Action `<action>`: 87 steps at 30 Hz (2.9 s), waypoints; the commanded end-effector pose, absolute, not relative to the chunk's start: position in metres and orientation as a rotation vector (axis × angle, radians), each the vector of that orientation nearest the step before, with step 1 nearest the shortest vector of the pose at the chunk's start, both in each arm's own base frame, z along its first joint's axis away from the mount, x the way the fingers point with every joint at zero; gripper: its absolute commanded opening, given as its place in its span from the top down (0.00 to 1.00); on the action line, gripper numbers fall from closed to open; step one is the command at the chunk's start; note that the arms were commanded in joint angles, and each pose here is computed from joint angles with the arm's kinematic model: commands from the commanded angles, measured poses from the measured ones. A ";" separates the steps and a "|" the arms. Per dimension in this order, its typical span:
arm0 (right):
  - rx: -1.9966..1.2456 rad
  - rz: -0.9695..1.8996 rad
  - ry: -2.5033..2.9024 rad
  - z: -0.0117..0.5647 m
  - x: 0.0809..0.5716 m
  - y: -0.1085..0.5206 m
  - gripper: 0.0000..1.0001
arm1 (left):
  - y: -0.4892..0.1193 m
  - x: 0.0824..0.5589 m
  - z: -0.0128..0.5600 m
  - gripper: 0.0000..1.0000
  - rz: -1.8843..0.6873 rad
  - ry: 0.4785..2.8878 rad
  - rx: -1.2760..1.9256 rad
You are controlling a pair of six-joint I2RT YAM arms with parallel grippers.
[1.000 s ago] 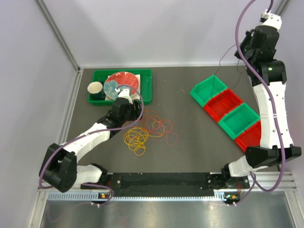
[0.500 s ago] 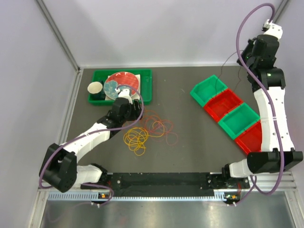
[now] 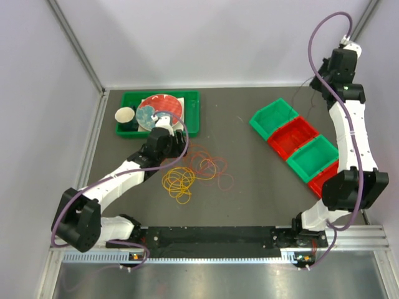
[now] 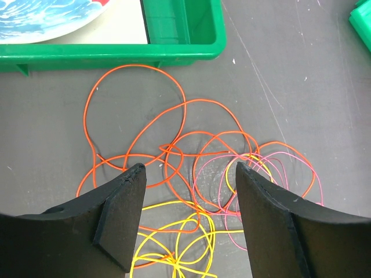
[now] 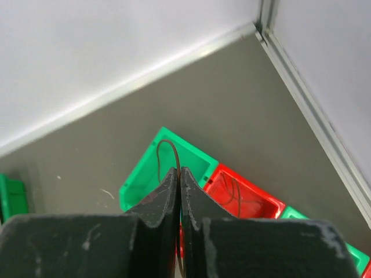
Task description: Untangle the cables
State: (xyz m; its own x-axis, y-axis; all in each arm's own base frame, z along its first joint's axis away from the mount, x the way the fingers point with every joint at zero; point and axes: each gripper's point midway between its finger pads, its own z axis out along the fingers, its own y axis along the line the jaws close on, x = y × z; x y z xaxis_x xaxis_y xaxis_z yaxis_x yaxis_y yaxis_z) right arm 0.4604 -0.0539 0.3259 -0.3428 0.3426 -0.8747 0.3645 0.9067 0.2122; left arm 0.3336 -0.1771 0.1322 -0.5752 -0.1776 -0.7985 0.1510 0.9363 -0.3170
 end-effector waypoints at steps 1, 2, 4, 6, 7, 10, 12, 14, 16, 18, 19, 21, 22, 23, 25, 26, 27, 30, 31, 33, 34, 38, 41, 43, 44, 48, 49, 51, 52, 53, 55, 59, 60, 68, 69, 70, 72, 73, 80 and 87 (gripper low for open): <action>0.487 0.042 1.737 0.419 0.441 -0.050 1.00 | -0.190 0.344 0.156 0.32 -0.499 2.082 -0.005; 0.485 0.039 1.725 0.424 0.437 -0.051 1.00 | -0.191 0.344 0.158 0.32 -0.506 2.080 -0.008; 0.476 0.024 1.716 0.428 0.432 -0.052 1.00 | -0.193 0.344 0.158 0.32 -0.517 2.077 -0.002; 0.482 0.000 1.748 0.414 0.434 -0.055 1.00 | -0.193 0.344 0.156 0.32 -0.524 2.080 -0.008; 0.488 -0.016 1.757 0.408 0.435 -0.057 1.00 | -0.194 0.343 0.157 0.32 -0.530 2.078 -0.007; 0.500 -0.042 1.809 0.370 0.445 -0.061 1.00 | -0.195 0.341 0.154 0.32 -0.537 2.084 -0.006; 0.504 -0.049 1.853 0.345 0.453 -0.061 1.00 | -0.194 0.340 0.151 0.32 -0.536 2.094 -0.005; 0.521 -0.063 1.921 0.317 0.465 -0.063 1.00 | -0.194 0.341 0.149 0.32 -0.530 2.101 -0.006; 0.543 -0.065 1.955 0.300 0.474 -0.064 1.00 | -0.192 0.340 0.147 0.32 -0.516 2.108 -0.010; 0.557 -0.060 1.956 0.288 0.481 -0.065 1.00 | -0.191 0.341 0.145 0.32 -0.508 2.108 -0.011; 0.551 -0.043 1.960 0.282 0.484 -0.062 1.00 | -0.191 0.341 0.144 0.32 -0.508 2.111 -0.014; 0.536 -0.001 1.988 0.260 0.487 -0.054 1.00 | -0.191 0.341 0.141 0.32 -0.508 2.121 -0.016; 0.535 0.018 1.982 0.256 0.490 -0.052 1.00 | -0.191 0.340 0.139 0.32 -0.507 2.127 -0.015; 0.569 0.023 2.006 0.240 0.489 -0.052 1.00 | -0.192 0.340 0.138 0.32 -0.512 2.130 -0.010; 0.601 0.014 2.021 0.226 0.488 -0.054 1.00 | -0.192 0.340 0.136 0.32 -0.507 2.140 -0.008; 0.616 0.009 2.041 0.213 0.485 -0.055 1.00 | -0.191 0.340 0.134 0.32 -0.504 2.145 -0.007; 0.635 0.013 2.045 0.206 0.484 -0.055 1.00 | -0.191 0.339 0.134 0.32 -0.500 2.146 -0.004; 0.719 0.014 2.044 0.183 0.475 -0.065 1.00 | -0.190 0.339 0.134 0.32 -0.494 2.143 -0.008; 0.738 0.024 2.050 0.178 0.473 -0.066 1.00 | -0.190 0.338 0.133 0.32 -0.498 2.145 -0.008; 0.787 0.016 2.068 0.164 0.467 -0.072 1.00 | -0.191 0.338 0.132 0.32 -0.506 2.142 -0.008; 0.806 -0.007 2.079 0.156 0.465 -0.076 1.00 | -0.191 0.336 0.129 0.32 -0.509 2.147 -0.003; 0.815 -0.048 2.107 0.130 0.458 -0.081 1.00 | -0.193 0.337 0.123 0.33 -0.513 2.158 0.007; 0.827 -0.062 2.111 0.122 0.453 -0.082 1.00 | -0.194 0.337 0.124 0.33 -0.521 2.155 0.007; 0.829 -0.059 2.122 0.118 0.451 -0.081 1.00 | -0.194 0.337 0.123 0.33 -0.520 2.156 0.010; 0.835 -0.064 2.122 0.116 0.451 -0.082 1.00 | -0.194 0.336 0.124 0.33 -0.521 2.157 0.009; 0.834 -0.084 2.149 0.108 0.450 -0.083 1.00 | -0.194 0.337 0.126 0.33 -0.522 2.150 0.005; 0.831 -0.086 2.155 0.107 0.450 -0.083 1.00 | -0.194 0.336 0.125 0.33 -0.523 2.152 0.004; 0.825 -0.072 2.166 0.103 0.451 -0.081 1.00 | -0.195 0.336 0.124 0.33 -0.528 2.154 0.003; 0.818 -0.055 2.155 0.105 0.455 -0.080 1.00 | -0.195 0.336 0.124 0.33 -0.530 2.155 0.002; 0.790 -0.031 2.159 0.104 0.458 -0.076 1.00 | -0.195 0.336 0.125 0.33 -0.533 2.152 0.003; 0.755 0.037 2.177 0.101 0.468 -0.066 1.00 | -0.196 0.335 0.124 0.33 -0.539 2.155 0.005; 0.766 0.066 2.205 0.103 0.472 -0.062 0.90 | -0.196 0.335 0.126 0.34 -0.543 2.151 0.006; 0.758 0.078 2.185 0.112 0.472 -0.061 0.85 | -0.196 0.334 0.125 0.34 -0.542 2.152 0.006; 0.751 0.043 2.121 0.154 0.460 -0.066 0.58 | -0.199 0.336 0.131 0.34 -0.560 2.145 0.011; 0.748 0.044 2.110 0.159 0.458 -0.067 0.58 | -0.200 0.336 0.131 0.34 -0.564 2.144 0.012; 0.747 0.043 2.105 0.161 0.455 -0.067 0.58 | -0.200 0.336 0.130 0.34 -0.562 2.145 0.011; 0.737 0.052 2.075 0.175 0.451 -0.065 0.59 | -0.200 0.335 0.130 0.34 -0.568 2.148 0.010; 0.734 0.056 2.067 0.180 0.450 -0.065 0.59 | -0.200 0.335 0.131 0.34 -0.569 2.145 0.010; 0.633 0.108 2.067 0.201 0.451 -0.035 0.56 | -0.200 0.334 0.135 0.34 -0.570 2.138 0.018; 0.538 0.091 2.236 0.163 0.483 0.013 0.54 | -0.197 0.335 0.134 0.34 -0.549 2.142 0.001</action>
State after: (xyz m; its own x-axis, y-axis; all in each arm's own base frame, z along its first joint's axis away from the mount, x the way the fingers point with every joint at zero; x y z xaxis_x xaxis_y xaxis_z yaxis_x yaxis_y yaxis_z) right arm 0.4667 -0.0062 0.1785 -0.5203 0.4211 -0.7429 0.3659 0.8960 0.2516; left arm 0.3283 -0.1944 0.1160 -0.6419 -0.1719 -0.7472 0.1875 0.9097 -0.3704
